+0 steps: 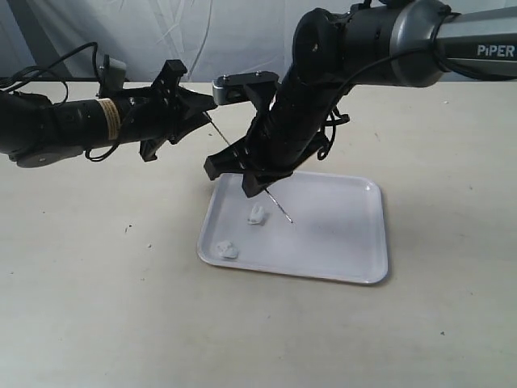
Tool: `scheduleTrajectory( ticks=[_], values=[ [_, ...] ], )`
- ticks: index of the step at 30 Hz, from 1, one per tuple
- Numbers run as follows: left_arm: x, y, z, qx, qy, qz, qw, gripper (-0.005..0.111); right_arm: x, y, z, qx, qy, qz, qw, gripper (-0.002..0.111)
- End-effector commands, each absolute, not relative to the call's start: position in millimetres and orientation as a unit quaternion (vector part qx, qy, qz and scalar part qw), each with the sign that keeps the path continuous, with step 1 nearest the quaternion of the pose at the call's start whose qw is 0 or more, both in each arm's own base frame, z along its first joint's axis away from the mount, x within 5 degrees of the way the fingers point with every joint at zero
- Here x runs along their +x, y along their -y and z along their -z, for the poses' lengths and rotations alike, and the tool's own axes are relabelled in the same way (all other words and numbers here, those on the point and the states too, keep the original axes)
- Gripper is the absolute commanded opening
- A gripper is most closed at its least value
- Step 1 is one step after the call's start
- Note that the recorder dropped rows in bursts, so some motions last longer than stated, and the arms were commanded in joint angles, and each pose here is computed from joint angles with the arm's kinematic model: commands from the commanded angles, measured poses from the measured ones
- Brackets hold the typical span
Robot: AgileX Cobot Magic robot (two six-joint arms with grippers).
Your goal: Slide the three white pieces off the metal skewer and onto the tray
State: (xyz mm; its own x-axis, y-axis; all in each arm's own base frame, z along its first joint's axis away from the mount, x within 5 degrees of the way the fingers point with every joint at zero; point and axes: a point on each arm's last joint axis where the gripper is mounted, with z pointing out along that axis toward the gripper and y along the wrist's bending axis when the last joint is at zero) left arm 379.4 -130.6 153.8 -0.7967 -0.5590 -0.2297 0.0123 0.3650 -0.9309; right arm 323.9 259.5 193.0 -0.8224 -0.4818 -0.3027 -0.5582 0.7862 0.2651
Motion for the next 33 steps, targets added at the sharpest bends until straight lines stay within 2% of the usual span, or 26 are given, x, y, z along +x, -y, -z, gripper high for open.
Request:
scheduleTrajectory(
  ticks=[1,7,16,18,21,25,33],
  values=[
    [379.6,128.1,-156.4,-0.178,-0.779,0.536,0.274,0.032,325.4,-258.7,-198.2,-0.278,-0.937,-0.173,0.121,-0.001],
    [381.0,124.1,-155.1,-0.183,-0.782,0.527,0.277,0.032,325.4,-258.6,-201.6,-0.277,-0.936,-0.175,0.128,-0.001],
    [379.5,124.5,-153.1,-0.17,-0.792,0.519,0.274,0.023,325.2,-258.7,-203.3,-0.278,-0.935,-0.177,0.13,-0.001],
    [379.5,124.5,-153.1,-0.17,-0.792,0.519,0.274,0.017,325.1,-258.9,-203.4,-0.277,-0.935,-0.178,0.13,-0.001],
    [379.0,124.8,-152.9,-0.165,-0.794,0.518,0.273,0.0,324.9,-258.9,-203.4,-0.277,-0.935,-0.179,0.129,-0.001],
    [378.1,125.5,-152.8,-0.151,-0.797,0.516,0.275,0.0,324.7,-258.8,-203.3,-0.278,-0.935,-0.178,0.128,-0.001],
    [374.6,129.4,-152.7,-0.126,-0.802,0.52,0.267,0.0,325.8,-259.2,-203.7,-0.279,-0.934,-0.179,0.135,0.015]
  ],
)
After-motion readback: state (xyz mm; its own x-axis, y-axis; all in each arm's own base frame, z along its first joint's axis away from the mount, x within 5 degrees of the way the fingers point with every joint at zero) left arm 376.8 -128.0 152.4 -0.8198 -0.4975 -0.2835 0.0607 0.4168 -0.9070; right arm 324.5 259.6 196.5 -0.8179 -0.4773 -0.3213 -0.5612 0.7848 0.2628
